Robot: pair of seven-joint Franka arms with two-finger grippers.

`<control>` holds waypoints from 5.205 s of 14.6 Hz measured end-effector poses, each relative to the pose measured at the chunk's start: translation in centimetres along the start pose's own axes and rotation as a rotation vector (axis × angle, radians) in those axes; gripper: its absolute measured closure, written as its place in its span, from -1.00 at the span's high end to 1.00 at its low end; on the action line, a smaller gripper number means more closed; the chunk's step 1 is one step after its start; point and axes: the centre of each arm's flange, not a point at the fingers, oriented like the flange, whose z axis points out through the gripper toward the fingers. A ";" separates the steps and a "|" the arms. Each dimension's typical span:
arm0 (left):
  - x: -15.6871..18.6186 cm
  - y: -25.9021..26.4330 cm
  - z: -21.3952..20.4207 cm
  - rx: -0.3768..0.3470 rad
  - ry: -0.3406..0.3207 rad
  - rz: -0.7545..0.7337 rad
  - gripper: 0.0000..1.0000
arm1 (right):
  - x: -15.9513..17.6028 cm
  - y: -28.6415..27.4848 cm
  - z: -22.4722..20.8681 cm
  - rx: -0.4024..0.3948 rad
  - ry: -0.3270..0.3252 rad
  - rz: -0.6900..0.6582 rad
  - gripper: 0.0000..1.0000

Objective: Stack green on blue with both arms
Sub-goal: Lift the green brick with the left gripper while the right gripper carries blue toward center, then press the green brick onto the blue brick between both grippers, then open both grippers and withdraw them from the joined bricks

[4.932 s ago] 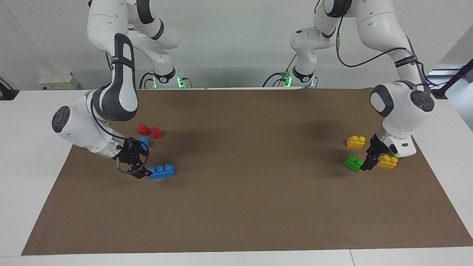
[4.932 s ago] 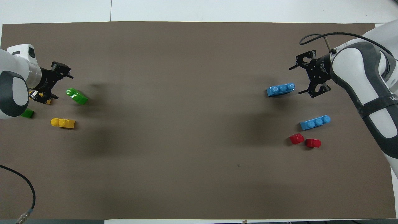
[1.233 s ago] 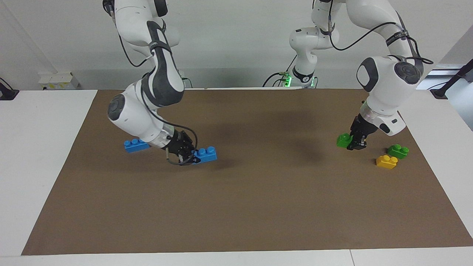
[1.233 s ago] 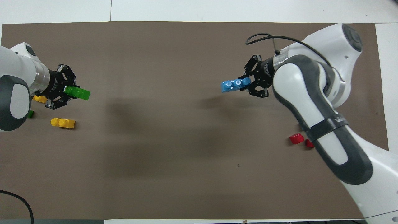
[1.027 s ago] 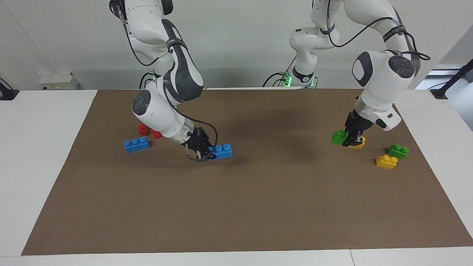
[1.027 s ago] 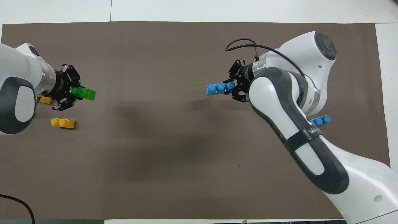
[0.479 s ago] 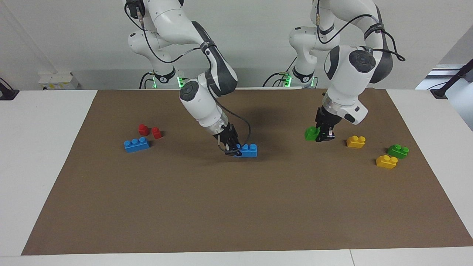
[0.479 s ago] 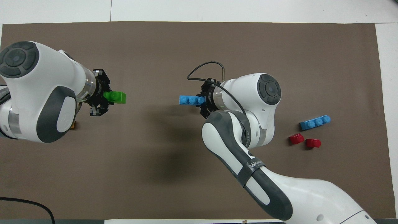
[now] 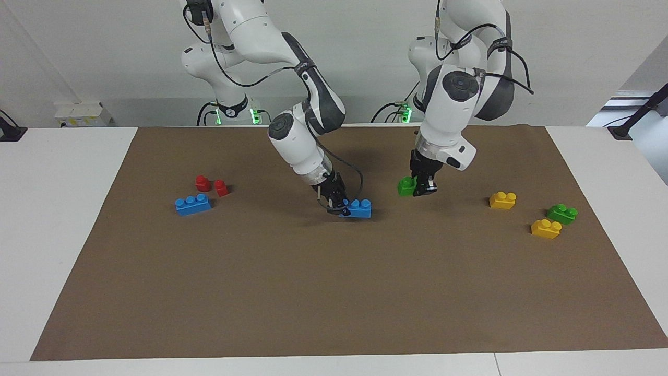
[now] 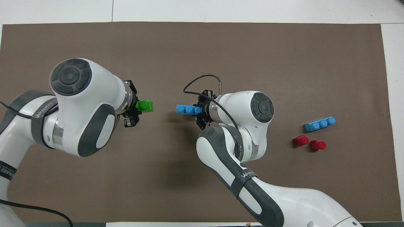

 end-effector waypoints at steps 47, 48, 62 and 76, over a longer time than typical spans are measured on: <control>-10.9 -6.3 10.3 -0.115 0.050 -0.072 -0.32 | 0.5 3.0 4.0 -0.065 0.046 -0.025 -0.30; -10.8 -6.4 10.4 -0.122 0.042 -0.072 -0.32 | 0.6 2.9 4.0 -0.065 0.046 -0.025 -0.30; -8.9 -5.7 13.5 -0.138 0.026 0.007 0.17 | 0.9 2.9 4.1 -0.064 0.048 -0.024 -0.20; -3.5 -3.6 9.6 -0.111 0.072 -0.044 1.00 | 9.2 -2.4 0.3 -0.095 0.056 -0.023 0.80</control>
